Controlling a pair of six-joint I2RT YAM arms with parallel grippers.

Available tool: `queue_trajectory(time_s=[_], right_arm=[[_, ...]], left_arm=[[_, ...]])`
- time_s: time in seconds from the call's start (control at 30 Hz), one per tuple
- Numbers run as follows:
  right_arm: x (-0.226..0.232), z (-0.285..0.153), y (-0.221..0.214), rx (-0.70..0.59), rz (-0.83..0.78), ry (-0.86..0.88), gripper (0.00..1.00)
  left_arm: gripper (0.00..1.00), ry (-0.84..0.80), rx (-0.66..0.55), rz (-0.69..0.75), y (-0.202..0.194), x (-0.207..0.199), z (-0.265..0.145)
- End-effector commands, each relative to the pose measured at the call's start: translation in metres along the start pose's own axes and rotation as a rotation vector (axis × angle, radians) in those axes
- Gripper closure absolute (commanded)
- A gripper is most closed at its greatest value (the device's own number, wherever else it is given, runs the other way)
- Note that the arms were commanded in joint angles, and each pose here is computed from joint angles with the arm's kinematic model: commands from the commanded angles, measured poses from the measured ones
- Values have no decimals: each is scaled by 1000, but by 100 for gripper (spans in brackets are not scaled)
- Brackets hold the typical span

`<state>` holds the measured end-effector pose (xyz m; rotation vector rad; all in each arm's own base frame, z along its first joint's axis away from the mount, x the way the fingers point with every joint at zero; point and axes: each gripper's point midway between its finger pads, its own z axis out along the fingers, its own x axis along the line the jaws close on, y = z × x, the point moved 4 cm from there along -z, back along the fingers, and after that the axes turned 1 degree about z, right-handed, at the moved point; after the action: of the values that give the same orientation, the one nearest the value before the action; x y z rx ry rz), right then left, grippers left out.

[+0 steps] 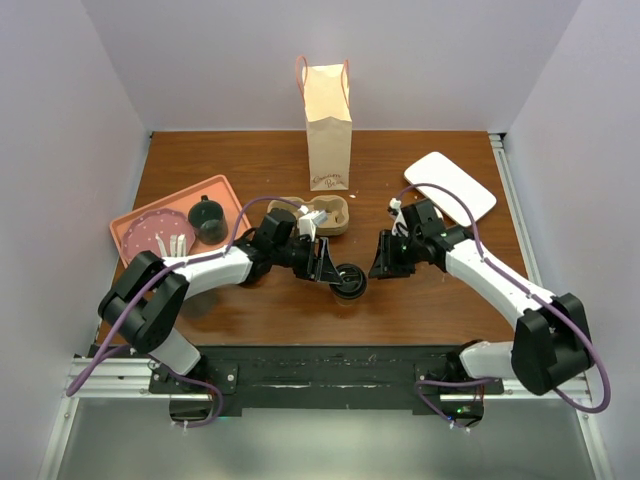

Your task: Pack the takeout coffee

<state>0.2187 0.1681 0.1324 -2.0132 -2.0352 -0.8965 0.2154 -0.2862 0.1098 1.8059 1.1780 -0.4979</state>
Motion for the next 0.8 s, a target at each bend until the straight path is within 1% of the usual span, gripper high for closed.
queue_trajectory(time_s=[0.0,0.07,0.2,0.6,0.77], right_arm=[[2,-16,-14,27,2,20,65],[3,-17,-22,33,10,56,65],[10,-17,-24,14,21,126,65],[19,-4,-27,22,87,226,64],[17,0,-27,19,101,216,64]], left_arm=[[44,285,136,-91,-54,60,-4],[44,284,141,-93,-55,60,-4],[44,284,143,-93,-55,60,-4],[44,279,141,-94,-55,59,-3],[44,276,139,-101,-54,59,-3]])
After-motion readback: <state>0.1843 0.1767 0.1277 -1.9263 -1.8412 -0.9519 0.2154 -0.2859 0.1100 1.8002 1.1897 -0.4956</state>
